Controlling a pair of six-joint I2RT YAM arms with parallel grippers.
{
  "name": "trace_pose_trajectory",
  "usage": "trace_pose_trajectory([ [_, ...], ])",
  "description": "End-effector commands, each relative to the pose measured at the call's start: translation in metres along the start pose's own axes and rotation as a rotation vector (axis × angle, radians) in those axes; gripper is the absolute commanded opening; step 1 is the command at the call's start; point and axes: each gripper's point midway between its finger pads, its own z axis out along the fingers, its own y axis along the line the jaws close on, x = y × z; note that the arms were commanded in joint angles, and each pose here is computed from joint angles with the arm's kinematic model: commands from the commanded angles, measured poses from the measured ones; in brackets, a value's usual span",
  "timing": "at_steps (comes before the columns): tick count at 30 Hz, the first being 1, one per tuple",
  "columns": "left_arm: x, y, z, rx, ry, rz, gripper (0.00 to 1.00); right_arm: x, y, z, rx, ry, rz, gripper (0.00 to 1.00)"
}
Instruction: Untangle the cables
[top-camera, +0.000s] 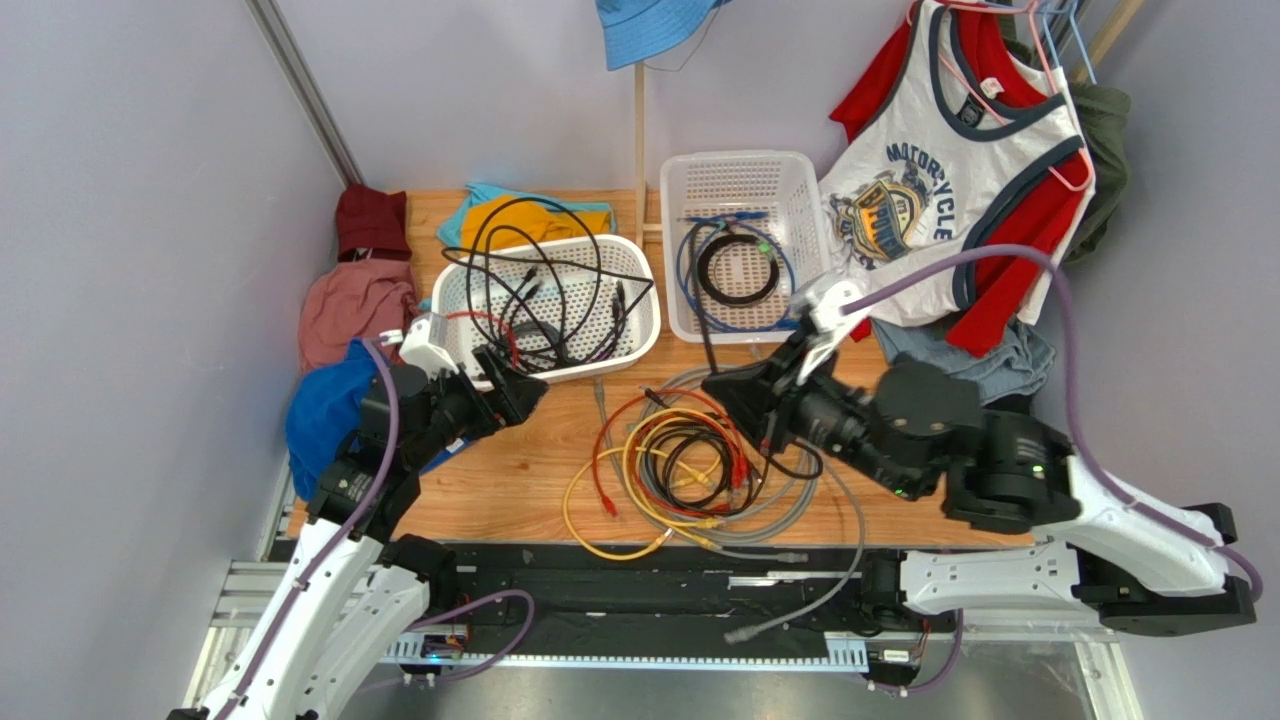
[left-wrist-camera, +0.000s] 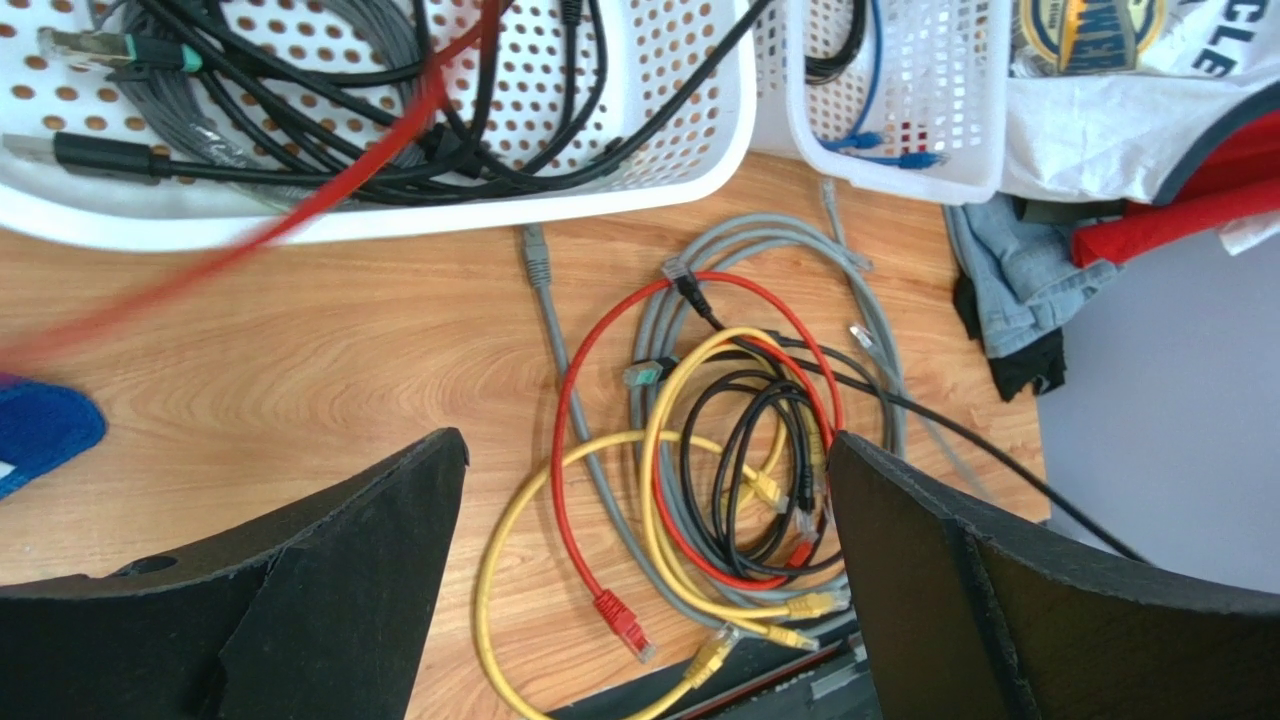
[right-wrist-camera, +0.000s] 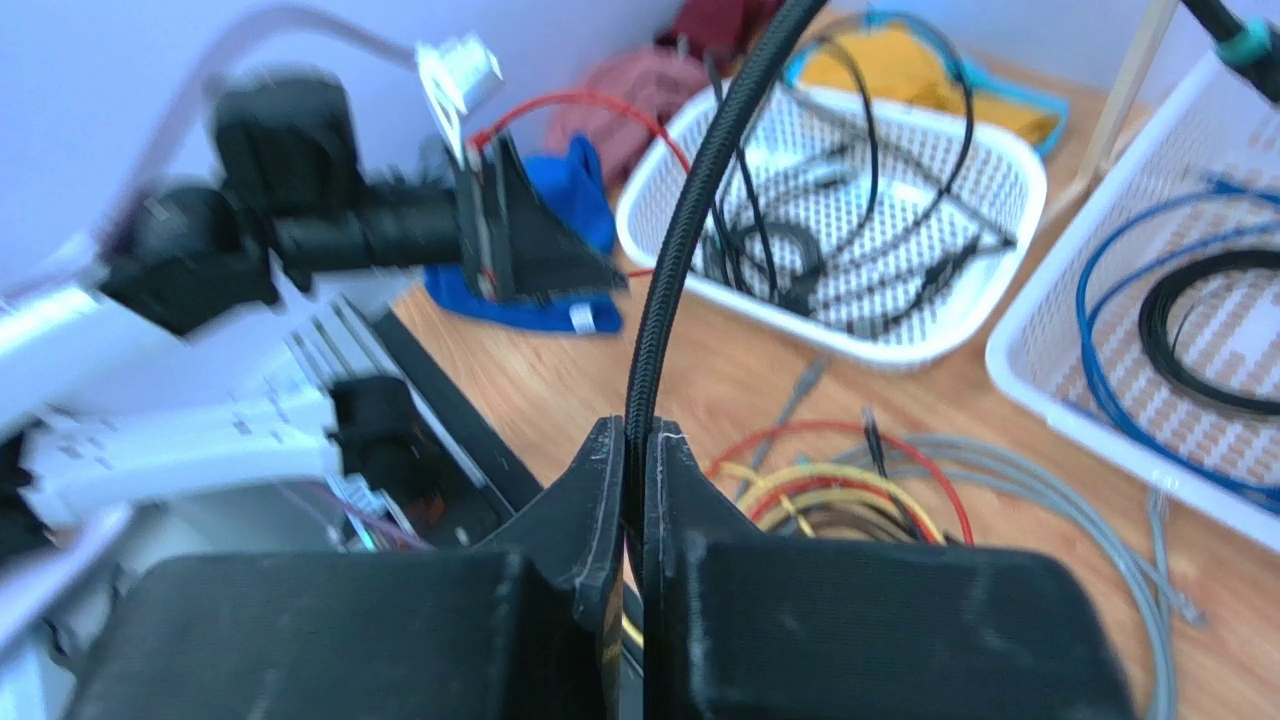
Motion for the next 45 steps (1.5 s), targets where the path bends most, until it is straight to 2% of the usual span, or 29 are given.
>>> trace_pose_trajectory([
  [1,-0.017,-0.031,-0.009,0.128,-0.044,0.037,0.99,0.028,0.001,0.005,-0.022,0.051,-0.007,0.0],
  [6,-0.011,-0.049,-0.007,0.23,-0.015,0.062,0.99,0.029,0.005,0.003,-0.053,0.046,-0.002,0.0],
  [14,0.0,-0.071,-0.007,0.303,0.017,0.11,0.99,0.026,0.024,0.011,-0.134,0.036,-0.01,0.0],
  [19,0.017,-0.137,-0.015,0.603,0.049,0.161,0.99,-0.019,0.045,0.009,-0.209,-0.05,-0.029,0.0],
  [23,0.042,-0.18,-0.028,0.84,-0.039,0.291,0.99,-0.039,0.048,0.011,-0.195,-0.091,-0.025,0.0],
  [32,0.099,-0.245,-0.042,1.088,-0.358,0.497,0.99,-0.06,0.043,0.003,-0.172,-0.173,0.106,0.0],
  [35,0.105,-0.262,-0.04,1.114,-0.46,0.518,0.99,-0.062,0.048,0.0,-0.201,-0.178,0.144,0.0],
  [38,0.103,-0.27,-0.036,1.142,-0.554,0.481,0.99,-0.06,0.051,-0.001,-0.216,-0.169,0.158,0.0],
  [45,0.105,-0.294,-0.02,1.13,-0.585,0.515,0.99,-0.049,0.051,0.001,-0.218,-0.142,0.168,0.0],
])
